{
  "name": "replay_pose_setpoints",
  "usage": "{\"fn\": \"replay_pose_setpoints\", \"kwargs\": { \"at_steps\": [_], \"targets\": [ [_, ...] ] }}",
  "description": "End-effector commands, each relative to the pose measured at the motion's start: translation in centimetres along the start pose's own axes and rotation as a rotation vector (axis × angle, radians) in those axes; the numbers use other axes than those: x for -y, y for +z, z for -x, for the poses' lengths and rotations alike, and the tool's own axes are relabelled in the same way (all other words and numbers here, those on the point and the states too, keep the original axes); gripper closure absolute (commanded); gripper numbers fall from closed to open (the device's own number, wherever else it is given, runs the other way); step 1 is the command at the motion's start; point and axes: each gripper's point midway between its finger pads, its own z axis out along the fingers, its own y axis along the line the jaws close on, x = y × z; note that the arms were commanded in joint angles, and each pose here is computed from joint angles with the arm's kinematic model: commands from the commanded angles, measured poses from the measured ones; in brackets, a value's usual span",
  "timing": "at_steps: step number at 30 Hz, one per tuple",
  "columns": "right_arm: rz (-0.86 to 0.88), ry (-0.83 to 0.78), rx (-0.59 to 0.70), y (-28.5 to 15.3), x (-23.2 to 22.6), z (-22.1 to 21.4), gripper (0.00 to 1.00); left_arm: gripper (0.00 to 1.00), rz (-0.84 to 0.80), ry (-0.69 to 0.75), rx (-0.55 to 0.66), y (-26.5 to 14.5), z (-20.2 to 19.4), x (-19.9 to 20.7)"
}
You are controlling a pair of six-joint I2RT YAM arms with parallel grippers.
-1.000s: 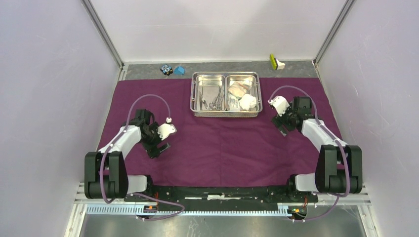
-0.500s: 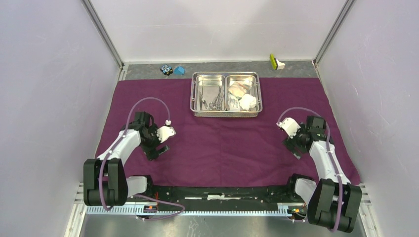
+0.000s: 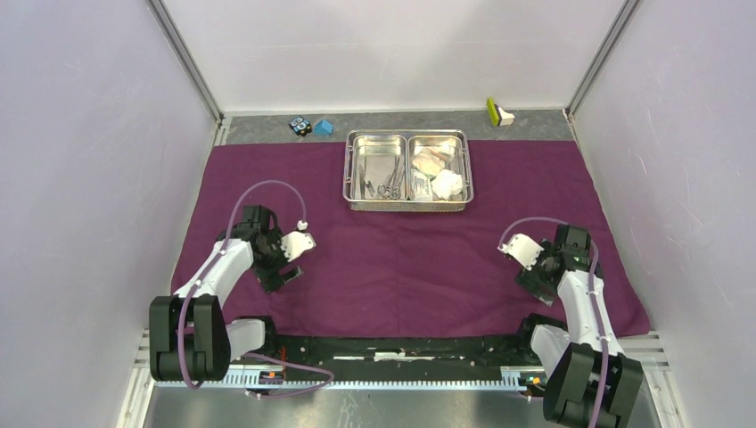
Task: Open and lay out the surgical kit
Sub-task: Smooth out the surgical kit at the center of the board.
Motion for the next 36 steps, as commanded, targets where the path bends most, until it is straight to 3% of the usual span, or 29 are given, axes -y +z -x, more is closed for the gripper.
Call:
{"fn": "replay_pose_setpoints", "kwargs": {
  "at_steps": [1, 10, 21, 29, 36],
  "targets": [
    [0.172, -0.062, -0.140, 0.3, -5.3, -3.7, 0.16, 0.00, -0.040, 0.071, -0.109, 0.2, -2.4, 1.1],
    [0.190, -0.068, -0.130, -0.7, -5.4, -3.4, 0.15, 0.00, -0.082, 0.096, -0.178, -0.4, -3.9, 2.1],
    [0.076, -0.003, 0.102, -4.3, 1.8, 3.1, 0.14, 0.00, -0.042, 0.049, -0.035, -4.0, 0.7, -1.2],
    [-0.035, 0.116, 0.395, -6.5, 9.1, 12.4, 0.12, 0.00, 0.150, -0.245, 0.246, -7.6, 9.3, -9.7],
    [-0.135, 0.162, 0.608, -6.3, 13.1, 21.5, 0.11, 0.00, 0.240, -0.523, 0.400, -8.5, 14.1, -16.3]
  ]
}}
